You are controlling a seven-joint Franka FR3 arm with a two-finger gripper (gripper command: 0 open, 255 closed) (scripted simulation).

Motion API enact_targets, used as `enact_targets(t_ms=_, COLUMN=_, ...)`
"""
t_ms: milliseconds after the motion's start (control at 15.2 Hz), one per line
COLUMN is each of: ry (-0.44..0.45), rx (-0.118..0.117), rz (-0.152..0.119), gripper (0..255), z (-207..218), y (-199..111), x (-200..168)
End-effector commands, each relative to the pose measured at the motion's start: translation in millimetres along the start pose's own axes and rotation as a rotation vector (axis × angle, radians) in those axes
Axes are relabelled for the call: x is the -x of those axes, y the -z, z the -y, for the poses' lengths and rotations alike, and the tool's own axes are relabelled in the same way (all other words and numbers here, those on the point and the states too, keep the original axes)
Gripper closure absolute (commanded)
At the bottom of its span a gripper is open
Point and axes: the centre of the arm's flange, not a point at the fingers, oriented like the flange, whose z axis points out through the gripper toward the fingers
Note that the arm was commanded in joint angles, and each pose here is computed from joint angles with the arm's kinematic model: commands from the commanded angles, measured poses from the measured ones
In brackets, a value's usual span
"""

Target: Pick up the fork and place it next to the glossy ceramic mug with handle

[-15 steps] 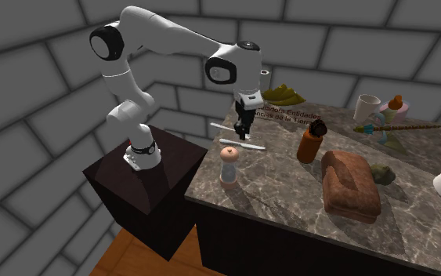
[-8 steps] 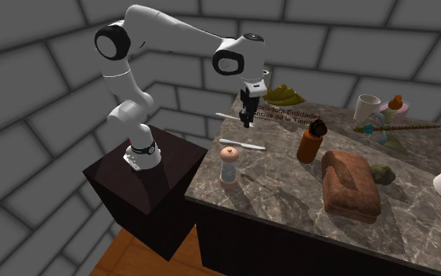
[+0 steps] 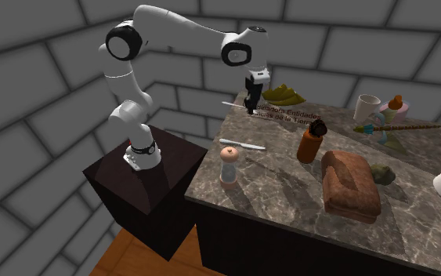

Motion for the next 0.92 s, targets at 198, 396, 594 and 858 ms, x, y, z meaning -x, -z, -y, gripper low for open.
enact_targets(t_ms=198, ry=-0.002, rx=0.0, rz=0.0, gripper=255, z=65.2, y=0.8, x=12.9)
enact_targets(t_ms=396, ry=-0.002, rx=0.0, rz=0.0, gripper=255, z=103.6, y=0.7, x=22.6)
enact_targets(t_ms=594, ry=-0.002, rx=0.0, rz=0.0, gripper=255, z=142.0, y=0.5, x=32.2)
enact_targets(t_ms=858, ry=-0.002, rx=0.0, rz=0.0, gripper=255, z=193.2, y=0.3, x=45.1)
